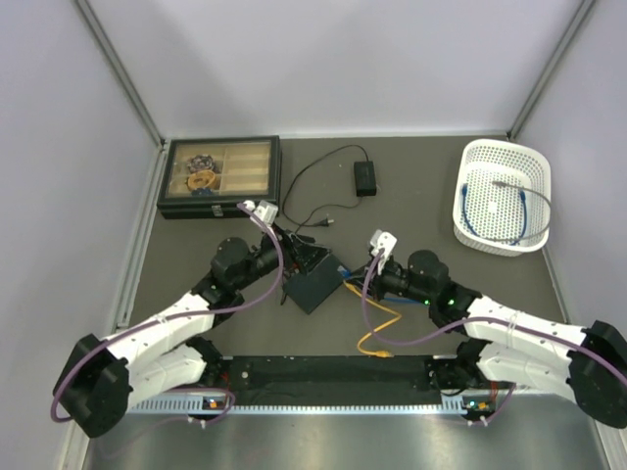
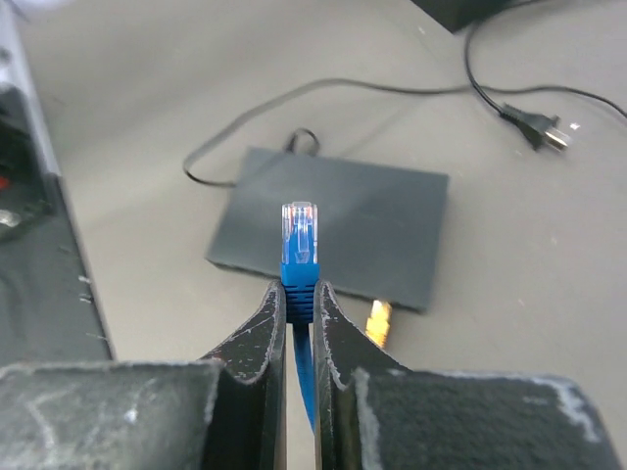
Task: Insert the plug into the switch port
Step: Pick up the connector from the center of the board.
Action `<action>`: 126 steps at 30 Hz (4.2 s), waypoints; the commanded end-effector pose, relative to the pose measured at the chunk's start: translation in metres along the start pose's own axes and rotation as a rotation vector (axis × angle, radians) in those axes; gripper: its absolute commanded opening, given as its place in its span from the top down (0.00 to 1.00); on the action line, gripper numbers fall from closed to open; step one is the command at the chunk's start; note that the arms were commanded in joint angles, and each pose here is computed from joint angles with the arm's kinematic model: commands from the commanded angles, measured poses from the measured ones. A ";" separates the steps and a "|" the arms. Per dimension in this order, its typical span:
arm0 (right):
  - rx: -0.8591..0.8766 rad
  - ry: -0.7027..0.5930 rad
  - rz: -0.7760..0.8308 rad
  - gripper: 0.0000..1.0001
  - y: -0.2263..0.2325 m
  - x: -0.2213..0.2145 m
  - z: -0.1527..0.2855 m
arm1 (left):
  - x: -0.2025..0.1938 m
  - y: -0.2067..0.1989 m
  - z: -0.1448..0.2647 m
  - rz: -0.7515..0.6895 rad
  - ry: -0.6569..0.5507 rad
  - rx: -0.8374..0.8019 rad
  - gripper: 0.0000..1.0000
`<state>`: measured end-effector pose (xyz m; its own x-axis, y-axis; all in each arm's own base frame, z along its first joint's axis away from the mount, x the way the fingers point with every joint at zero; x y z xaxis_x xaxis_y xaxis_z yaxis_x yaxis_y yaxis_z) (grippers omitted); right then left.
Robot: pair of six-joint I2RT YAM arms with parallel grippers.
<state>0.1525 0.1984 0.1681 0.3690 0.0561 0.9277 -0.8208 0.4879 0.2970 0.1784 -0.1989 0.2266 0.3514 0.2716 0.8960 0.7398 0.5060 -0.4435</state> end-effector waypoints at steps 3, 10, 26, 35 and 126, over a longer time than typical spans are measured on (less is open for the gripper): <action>-0.172 -0.073 0.153 1.00 0.003 0.022 -0.006 | -0.015 0.002 -0.013 0.120 0.099 0.100 0.19; -0.222 -0.096 0.172 1.00 0.002 0.026 -0.007 | -0.029 -0.002 -0.023 0.213 0.122 0.077 0.29; -0.224 -0.071 0.211 1.00 0.008 0.020 -0.015 | -0.040 -0.008 -0.053 0.390 0.087 0.044 0.45; -0.243 -0.080 0.219 1.00 0.008 0.020 -0.016 | -0.045 -0.007 -0.053 0.402 0.096 0.055 0.81; -0.118 -0.036 0.041 1.00 0.001 -0.043 0.007 | -0.046 0.038 -0.008 -0.214 0.424 0.441 0.01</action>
<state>0.1375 0.1873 0.1308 0.2832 0.0501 0.9577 -0.7788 0.5949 0.1992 0.1948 -0.2111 0.1877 0.4652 0.0076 0.8852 0.5412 0.7888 -0.2912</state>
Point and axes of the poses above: each gripper's point midway between its finger pads, its own z axis back along the fingers, its own y axis along the line the jaws close on, x = y × z, the point moved 9 cm from there along z, back along the fingers, and after that the axes turned 9 degrees about -z, right-handed, at the moved point
